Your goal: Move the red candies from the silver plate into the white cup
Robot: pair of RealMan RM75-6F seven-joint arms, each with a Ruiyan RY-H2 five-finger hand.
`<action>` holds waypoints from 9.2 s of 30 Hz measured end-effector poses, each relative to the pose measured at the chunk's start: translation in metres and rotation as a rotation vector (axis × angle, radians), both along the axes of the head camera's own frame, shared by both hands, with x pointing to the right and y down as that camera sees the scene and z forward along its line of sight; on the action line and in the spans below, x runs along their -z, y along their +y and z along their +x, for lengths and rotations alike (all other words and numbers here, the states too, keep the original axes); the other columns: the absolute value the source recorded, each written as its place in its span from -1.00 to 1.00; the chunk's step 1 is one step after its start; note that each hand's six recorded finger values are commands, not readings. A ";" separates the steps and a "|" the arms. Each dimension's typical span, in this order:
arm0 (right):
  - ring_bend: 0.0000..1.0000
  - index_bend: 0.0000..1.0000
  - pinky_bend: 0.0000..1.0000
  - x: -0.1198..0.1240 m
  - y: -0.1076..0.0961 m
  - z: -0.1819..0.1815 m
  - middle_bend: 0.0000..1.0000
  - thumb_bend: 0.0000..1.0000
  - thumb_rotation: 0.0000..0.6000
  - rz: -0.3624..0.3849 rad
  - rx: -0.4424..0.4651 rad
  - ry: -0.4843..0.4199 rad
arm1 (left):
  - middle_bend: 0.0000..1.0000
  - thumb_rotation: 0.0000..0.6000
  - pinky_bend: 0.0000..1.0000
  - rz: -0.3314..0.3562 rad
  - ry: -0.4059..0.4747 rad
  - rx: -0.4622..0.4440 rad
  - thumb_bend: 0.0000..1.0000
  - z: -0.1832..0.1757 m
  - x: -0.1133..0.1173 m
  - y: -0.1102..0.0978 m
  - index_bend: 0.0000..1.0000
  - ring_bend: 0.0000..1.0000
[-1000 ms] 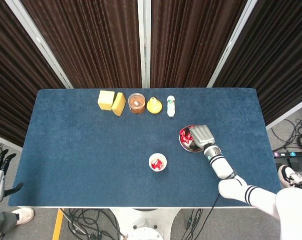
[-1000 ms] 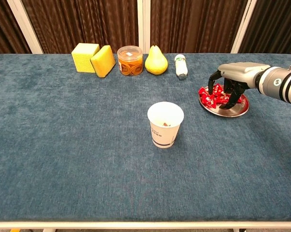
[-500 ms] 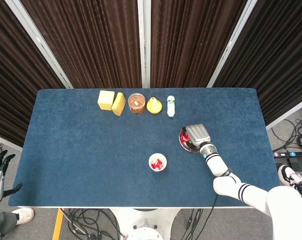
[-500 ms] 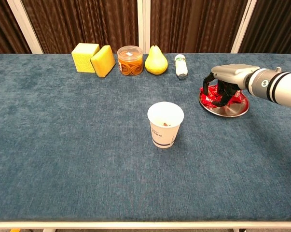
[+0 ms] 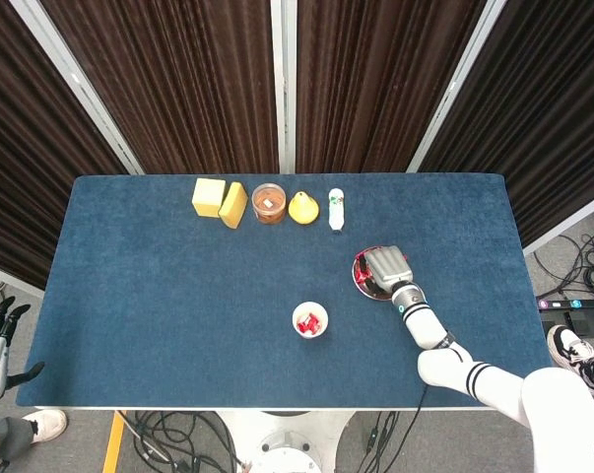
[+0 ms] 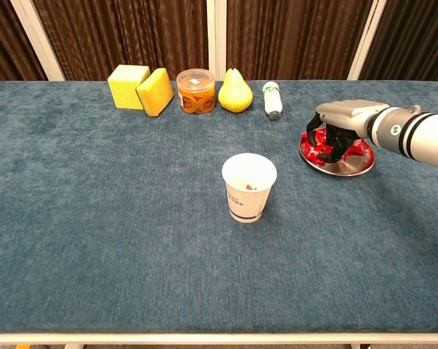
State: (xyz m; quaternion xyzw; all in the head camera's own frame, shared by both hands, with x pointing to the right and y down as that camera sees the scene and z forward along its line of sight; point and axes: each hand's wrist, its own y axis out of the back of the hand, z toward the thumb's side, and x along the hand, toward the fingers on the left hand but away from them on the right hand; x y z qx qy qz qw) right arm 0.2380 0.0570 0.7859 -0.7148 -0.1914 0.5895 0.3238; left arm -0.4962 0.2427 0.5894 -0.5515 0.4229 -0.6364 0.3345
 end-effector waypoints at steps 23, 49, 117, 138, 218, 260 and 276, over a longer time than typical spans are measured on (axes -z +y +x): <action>1.00 0.15 1.00 0.114 0.037 -0.079 0.96 -0.25 1.00 0.002 0.213 -0.386 | -0.66 1.00 -0.67 0.014 -0.003 -0.015 -1.00 0.005 0.008 -0.003 -0.57 -0.72; 0.99 -0.28 1.00 0.111 0.027 -0.069 0.96 -0.26 1.00 0.070 0.170 -0.362 | -0.66 1.00 -0.67 0.010 0.008 -0.022 -1.00 0.005 0.003 -0.003 -0.57 -0.72; 0.99 0.00 1.00 -0.008 -0.012 -0.014 0.96 -0.57 1.00 0.027 0.023 0.059 | -0.66 1.00 -0.67 -0.003 0.006 0.006 -1.00 -0.004 0.002 0.005 -0.57 -0.72; 1.00 0.12 1.00 0.083 0.013 -0.063 0.96 -0.27 1.00 0.044 0.111 -0.259 | -0.66 1.00 -0.67 0.012 0.008 0.000 -1.00 -0.002 0.005 0.004 -0.57 -0.72; 0.99 -0.12 1.00 0.004 -0.005 0.030 0.96 -0.60 1.00 0.027 0.025 0.100 | -0.66 1.00 -0.67 0.003 0.007 0.006 -1.00 -0.002 0.003 0.007 -0.57 -0.72; 0.99 0.01 1.00 0.106 0.058 -0.096 0.96 -0.32 1.00 -0.012 0.307 -0.371 | -0.66 1.00 -0.67 0.010 -0.001 0.015 -1.00 -0.005 0.007 0.009 -0.57 -0.72; 0.99 -0.23 1.00 0.112 0.044 -0.089 0.96 -0.55 1.00 0.046 0.263 -0.369 | -0.66 1.00 -0.67 0.012 0.001 0.018 -1.00 -0.006 0.007 0.011 -0.57 -0.72</action>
